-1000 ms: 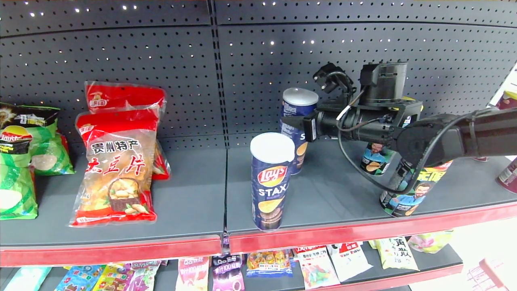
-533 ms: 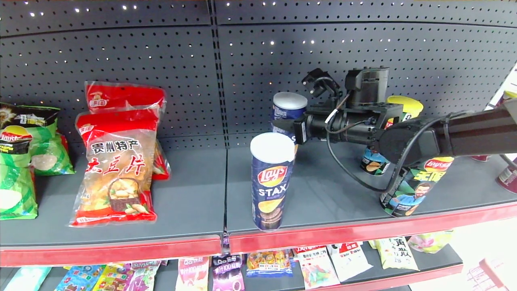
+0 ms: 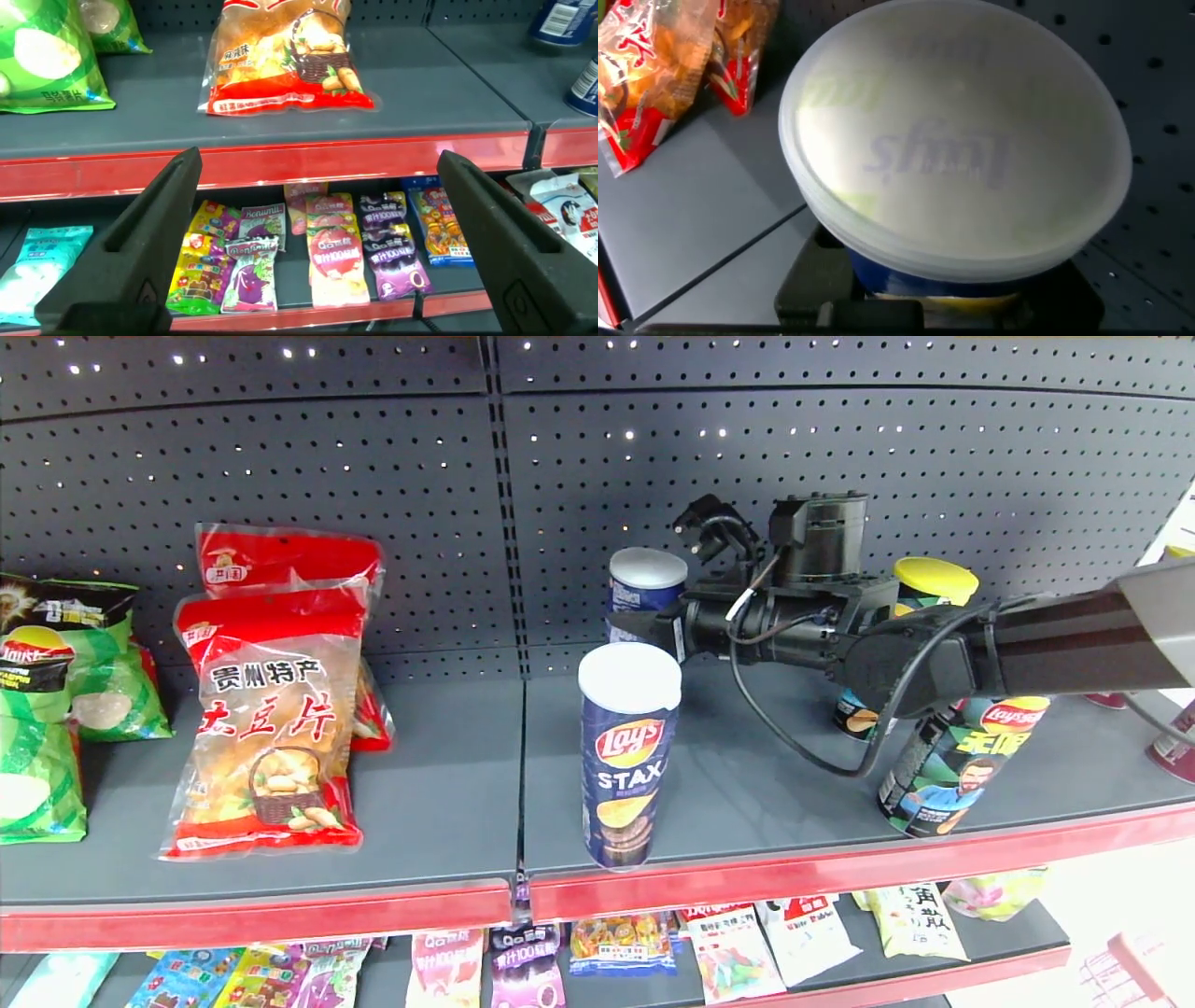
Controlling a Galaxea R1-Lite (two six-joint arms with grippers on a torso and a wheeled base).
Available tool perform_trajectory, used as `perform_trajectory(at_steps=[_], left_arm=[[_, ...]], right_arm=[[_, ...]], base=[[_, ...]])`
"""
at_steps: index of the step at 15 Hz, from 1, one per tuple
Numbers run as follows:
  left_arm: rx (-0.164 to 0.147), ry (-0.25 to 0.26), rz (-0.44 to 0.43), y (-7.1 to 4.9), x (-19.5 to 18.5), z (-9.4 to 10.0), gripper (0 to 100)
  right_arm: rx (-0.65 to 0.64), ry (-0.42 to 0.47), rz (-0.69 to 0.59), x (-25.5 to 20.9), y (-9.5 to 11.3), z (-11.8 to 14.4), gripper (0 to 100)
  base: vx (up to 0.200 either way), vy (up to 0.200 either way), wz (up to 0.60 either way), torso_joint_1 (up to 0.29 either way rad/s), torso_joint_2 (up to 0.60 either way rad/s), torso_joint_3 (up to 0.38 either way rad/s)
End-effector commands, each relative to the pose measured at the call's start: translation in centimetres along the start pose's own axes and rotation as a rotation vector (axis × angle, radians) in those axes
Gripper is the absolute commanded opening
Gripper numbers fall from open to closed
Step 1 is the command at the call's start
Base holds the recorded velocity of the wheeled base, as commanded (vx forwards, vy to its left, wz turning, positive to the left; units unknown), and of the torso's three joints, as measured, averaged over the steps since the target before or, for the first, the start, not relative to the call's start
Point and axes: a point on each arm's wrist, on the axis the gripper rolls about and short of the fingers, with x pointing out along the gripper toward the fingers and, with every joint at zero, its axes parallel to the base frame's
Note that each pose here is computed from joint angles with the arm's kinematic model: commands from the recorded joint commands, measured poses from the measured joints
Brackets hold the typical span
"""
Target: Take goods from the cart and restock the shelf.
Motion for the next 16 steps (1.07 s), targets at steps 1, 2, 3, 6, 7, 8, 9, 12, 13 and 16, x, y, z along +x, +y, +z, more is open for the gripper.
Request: perform_trajectory(at_steps=[1, 2, 3, 6, 7, 8, 9, 12, 13, 16], left_arm=[[0.000, 0.000, 0.000, 0.0, 0.0, 0.0, 100], [0.000, 0.001, 0.000, 0.0, 0.0, 0.0, 100], [0.000, 0.000, 0.000, 0.0, 0.0, 0.0, 100], [0.000, 0.000, 0.000, 0.0, 0.0, 0.0, 100], [0.000, 0.000, 0.000, 0.0, 0.0, 0.0, 100], [0.000, 0.000, 0.000, 0.0, 0.0, 0.0, 100], [0.000, 0.000, 0.000, 0.0, 0.0, 0.0, 100], [0.000, 0.000, 0.000, 0.0, 0.0, 0.0, 100], [0.000, 0.000, 0.000, 0.0, 0.0, 0.0, 100], [0.000, 0.000, 0.000, 0.0, 0.0, 0.0, 100]], right_arm=[[-0.001, 0.001, 0.007, 0.2, 0.2, -0.1, 0], [-0.003, 0.002, 0.013, 0.4, 0.4, -0.1, 0], [-0.002, 0.005, 0.013, 0.5, 0.4, -0.2, 0], [0.000, 0.010, 0.018, 0.6, 0.6, -0.5, 0], [0.001, 0.011, 0.022, 0.7, 0.8, -0.5, 0], [0.002, 0.015, 0.023, 0.8, 0.8, -0.6, 0], [0.003, 0.018, 0.024, 0.8, 0.8, -0.7, 0], [0.003, 0.022, 0.025, 0.9, 0.8, -0.9, 0], [0.004, 0.023, 0.025, 0.9, 0.8, -0.9, 0], [0.008, 0.031, 0.026, 1.0, 0.8, -1.2, 0]], base=[[0.000, 0.000, 0.00, 0.000, 0.00, 0.000], [0.000, 0.000, 0.00, 0.000, 0.00, 0.000], [0.000, 0.000, 0.00, 0.000, 0.00, 0.000], [0.000, 0.000, 0.00, 0.000, 0.00, 0.000], [0.000, 0.000, 0.00, 0.000, 0.00, 0.000], [0.000, 0.000, 0.00, 0.000, 0.00, 0.000], [0.000, 0.000, 0.00, 0.000, 0.00, 0.000], [0.000, 0.000, 0.00, 0.000, 0.00, 0.000], [0.000, 0.000, 0.00, 0.000, 0.00, 0.000], [0.000, 0.000, 0.00, 0.000, 0.00, 0.000]])
